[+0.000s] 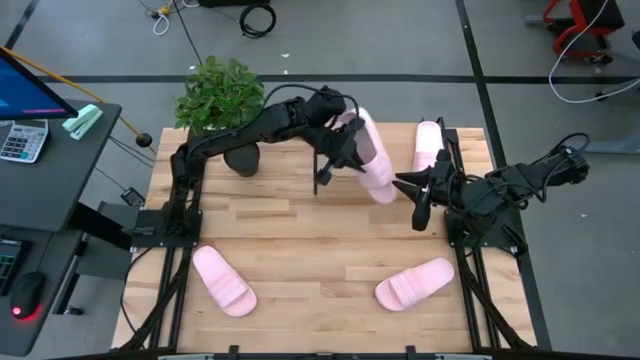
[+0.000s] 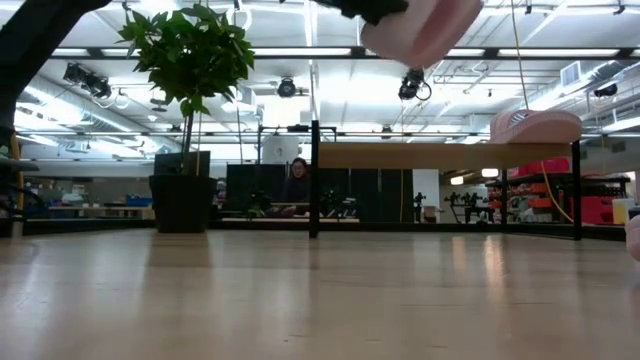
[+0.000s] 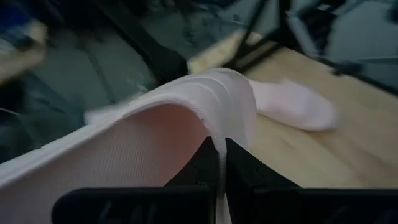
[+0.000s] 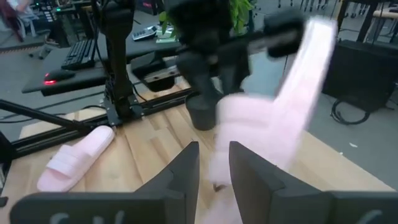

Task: Pick and place slides into the shelf
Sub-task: Put the middle pink slide on the shelf

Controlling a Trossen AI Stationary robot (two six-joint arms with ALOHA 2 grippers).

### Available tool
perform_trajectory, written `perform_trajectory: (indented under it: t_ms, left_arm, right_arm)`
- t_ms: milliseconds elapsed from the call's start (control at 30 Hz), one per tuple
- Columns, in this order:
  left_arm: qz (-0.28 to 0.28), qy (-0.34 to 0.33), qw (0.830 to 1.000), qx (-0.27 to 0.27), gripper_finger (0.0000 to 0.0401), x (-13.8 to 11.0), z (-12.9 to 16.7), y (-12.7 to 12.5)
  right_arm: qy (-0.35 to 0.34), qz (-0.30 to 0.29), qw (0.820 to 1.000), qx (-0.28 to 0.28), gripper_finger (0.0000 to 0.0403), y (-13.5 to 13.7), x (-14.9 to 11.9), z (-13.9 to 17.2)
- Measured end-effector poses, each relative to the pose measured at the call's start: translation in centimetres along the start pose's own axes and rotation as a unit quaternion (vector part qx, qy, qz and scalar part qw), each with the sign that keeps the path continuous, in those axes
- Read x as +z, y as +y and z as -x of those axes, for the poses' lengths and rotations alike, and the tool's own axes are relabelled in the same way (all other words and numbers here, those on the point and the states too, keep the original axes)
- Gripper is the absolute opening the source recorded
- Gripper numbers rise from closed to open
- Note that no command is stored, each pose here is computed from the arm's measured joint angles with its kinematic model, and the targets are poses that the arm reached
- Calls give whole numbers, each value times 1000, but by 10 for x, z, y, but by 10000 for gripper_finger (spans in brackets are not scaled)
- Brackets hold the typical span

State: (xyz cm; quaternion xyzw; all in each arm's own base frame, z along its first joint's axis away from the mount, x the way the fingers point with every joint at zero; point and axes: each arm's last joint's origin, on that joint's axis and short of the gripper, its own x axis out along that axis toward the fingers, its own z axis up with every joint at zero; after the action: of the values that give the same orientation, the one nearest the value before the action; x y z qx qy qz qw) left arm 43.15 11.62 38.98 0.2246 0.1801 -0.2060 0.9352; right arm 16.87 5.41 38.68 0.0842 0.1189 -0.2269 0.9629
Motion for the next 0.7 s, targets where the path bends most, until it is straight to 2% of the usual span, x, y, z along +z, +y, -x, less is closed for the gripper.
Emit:
perform_trajectory:
  t_ms: [67, 233, 467, 567, 700]
  left_arm:
    - [-14, -6, 999, 29, 12, 3, 1, 5]
    - [-3, 14, 999, 45, 12, -9, 3, 14]
    - [57, 69, 996, -4, 12, -39, -14, 11]
    - [52, 71, 996, -17, 11, -33, -20, 3]
    - [18, 40, 999, 2, 11, -3, -18, -1]
  right_arm:
    - [1, 1, 1000, -1, 94, 2, -1, -1]
    - [1, 7, 1000, -4, 95, 6, -2, -6]
    - [2, 33, 999, -16, 95, 8, -3, -11]
    - [0, 35, 999, -22, 95, 5, -2, -12]
    - [-3, 41, 999, -24, 94, 1, 0, -10]
